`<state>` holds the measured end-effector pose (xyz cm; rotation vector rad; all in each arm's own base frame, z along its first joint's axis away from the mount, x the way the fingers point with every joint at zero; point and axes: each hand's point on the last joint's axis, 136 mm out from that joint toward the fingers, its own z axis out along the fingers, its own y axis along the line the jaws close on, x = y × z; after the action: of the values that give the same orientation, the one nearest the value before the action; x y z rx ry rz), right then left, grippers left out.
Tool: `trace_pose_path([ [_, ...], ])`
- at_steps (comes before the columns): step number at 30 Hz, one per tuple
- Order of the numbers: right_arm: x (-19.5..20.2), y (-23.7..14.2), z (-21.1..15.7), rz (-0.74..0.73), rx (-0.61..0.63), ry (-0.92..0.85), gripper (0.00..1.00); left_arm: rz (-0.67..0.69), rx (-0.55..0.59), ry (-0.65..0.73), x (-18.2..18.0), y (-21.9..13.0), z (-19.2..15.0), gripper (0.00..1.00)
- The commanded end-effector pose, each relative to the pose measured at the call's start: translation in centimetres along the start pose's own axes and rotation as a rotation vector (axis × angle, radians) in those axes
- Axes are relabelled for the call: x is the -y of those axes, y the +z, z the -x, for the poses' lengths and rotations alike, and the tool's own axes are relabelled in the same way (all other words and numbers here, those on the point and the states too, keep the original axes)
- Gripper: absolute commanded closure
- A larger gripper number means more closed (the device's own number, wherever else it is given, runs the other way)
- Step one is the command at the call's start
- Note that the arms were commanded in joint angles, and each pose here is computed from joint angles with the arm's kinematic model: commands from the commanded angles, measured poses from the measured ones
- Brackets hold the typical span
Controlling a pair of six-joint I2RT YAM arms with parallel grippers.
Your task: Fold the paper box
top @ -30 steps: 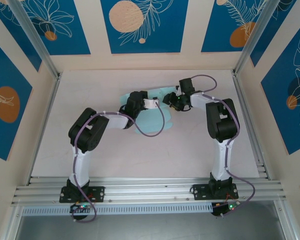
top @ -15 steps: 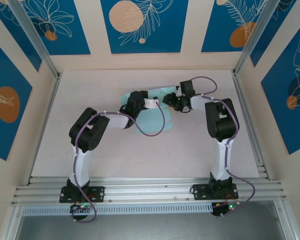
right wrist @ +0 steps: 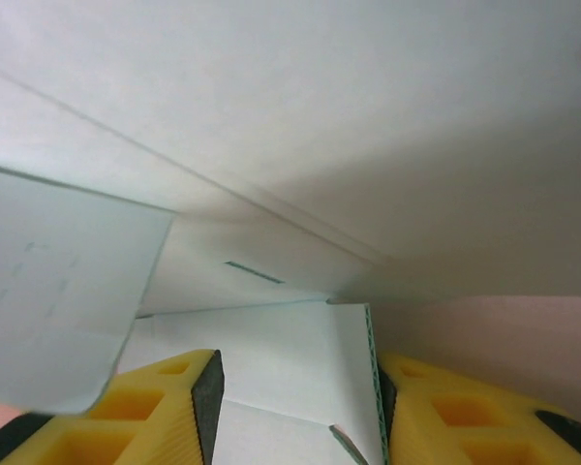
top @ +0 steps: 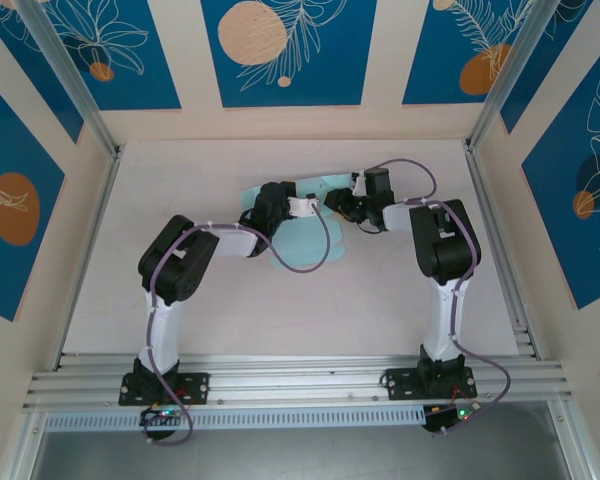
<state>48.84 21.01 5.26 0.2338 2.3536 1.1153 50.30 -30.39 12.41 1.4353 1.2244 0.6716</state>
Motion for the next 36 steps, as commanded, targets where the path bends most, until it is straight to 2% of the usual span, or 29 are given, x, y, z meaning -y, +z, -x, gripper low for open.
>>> trace_pose_path([
  [1,-3.7,-1.3,1.0,0.084,0.046,-0.068,0.59,-0.068,-0.018,0.002,2.4,0.5,-0.2,1.00],
  [9,-4.7,-0.6,0.4,0.079,0.028,-0.090,0.62,-0.072,-0.015,-0.001,2.4,0.5,0.0,1.00],
  [21,-3.9,1.8,-1.7,0.060,-0.040,-0.051,0.66,-0.075,-0.019,0.001,2.6,0.4,0.0,1.00],
  [28,-4.6,-1.2,-1.5,0.043,-0.024,-0.061,0.65,-0.074,-0.023,0.012,2.8,0.3,-0.2,1.00],
  [36,-4.5,-6.0,-1.6,0.002,-0.003,-0.078,0.61,-0.013,-0.009,0.120,3.3,0.5,-0.3,1.00],
])
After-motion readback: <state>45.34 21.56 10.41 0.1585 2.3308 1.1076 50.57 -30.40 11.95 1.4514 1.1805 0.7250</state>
